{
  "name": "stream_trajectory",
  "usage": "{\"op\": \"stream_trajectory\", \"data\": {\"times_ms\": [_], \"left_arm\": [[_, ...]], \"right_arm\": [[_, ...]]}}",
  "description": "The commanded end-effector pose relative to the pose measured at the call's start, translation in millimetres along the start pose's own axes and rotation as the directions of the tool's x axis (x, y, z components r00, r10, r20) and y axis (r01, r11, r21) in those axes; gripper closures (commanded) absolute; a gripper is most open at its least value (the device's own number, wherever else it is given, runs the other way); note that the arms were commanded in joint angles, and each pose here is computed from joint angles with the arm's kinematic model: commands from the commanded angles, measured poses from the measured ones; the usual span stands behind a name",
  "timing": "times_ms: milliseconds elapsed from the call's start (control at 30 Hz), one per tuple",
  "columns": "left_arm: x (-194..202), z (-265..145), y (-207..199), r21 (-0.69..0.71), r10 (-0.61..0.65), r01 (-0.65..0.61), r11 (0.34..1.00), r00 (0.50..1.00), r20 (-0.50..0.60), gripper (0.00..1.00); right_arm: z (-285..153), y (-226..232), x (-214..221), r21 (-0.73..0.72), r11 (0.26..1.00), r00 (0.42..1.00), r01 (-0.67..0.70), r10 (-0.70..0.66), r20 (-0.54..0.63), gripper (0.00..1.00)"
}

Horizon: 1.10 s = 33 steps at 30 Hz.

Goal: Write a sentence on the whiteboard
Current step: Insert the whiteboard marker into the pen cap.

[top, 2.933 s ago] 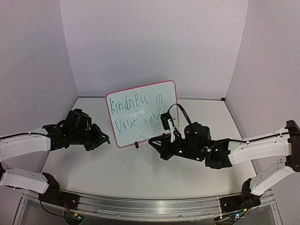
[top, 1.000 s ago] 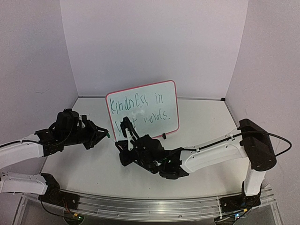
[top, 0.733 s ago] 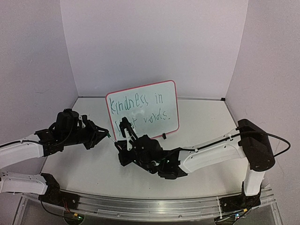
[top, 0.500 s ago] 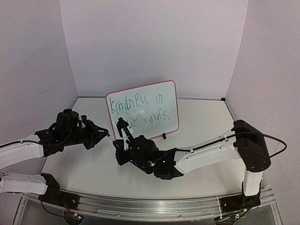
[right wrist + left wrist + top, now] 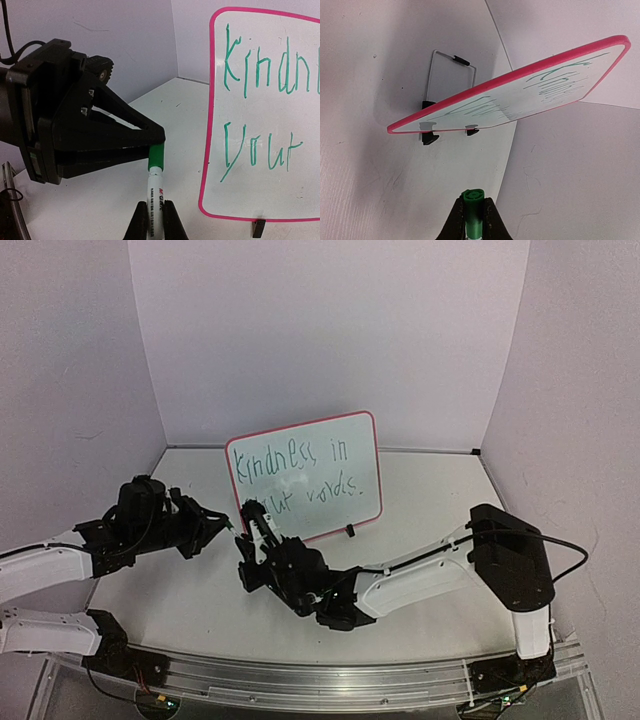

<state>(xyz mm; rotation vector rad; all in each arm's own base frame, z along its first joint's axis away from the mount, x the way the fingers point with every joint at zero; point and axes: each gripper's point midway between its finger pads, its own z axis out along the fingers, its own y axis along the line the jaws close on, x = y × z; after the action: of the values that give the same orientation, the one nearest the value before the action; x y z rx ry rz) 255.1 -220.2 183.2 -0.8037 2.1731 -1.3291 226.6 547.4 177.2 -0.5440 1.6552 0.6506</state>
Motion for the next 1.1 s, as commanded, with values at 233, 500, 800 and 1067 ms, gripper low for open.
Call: {"op": "stream_trajectory", "data": {"times_ms": [233,500,800,1067], "left_arm": [[13,-5,-22,0.109,-0.017,0.024,0.994,0.998,-0.065,1.0],[16,-6,-23,0.124,-0.016,0.026,0.992,0.997,-0.082,1.0],[18,-6,-27,0.14,-0.003,0.017,0.99,0.995,-0.098,1.0],[20,-6,-30,0.148,0.008,0.008,0.989,0.994,-0.107,1.0]], "right_arm": [[18,6,-18,0.014,0.998,0.992,0.067,-0.068,0.111,1.0],[26,-1,-22,0.018,0.998,0.991,0.064,-0.066,0.118,1.0],[41,-7,-24,0.015,0.998,0.992,0.065,-0.066,0.107,1.0],[54,-12,-21,0.014,0.998,0.994,0.058,-0.059,0.093,1.0]]}}
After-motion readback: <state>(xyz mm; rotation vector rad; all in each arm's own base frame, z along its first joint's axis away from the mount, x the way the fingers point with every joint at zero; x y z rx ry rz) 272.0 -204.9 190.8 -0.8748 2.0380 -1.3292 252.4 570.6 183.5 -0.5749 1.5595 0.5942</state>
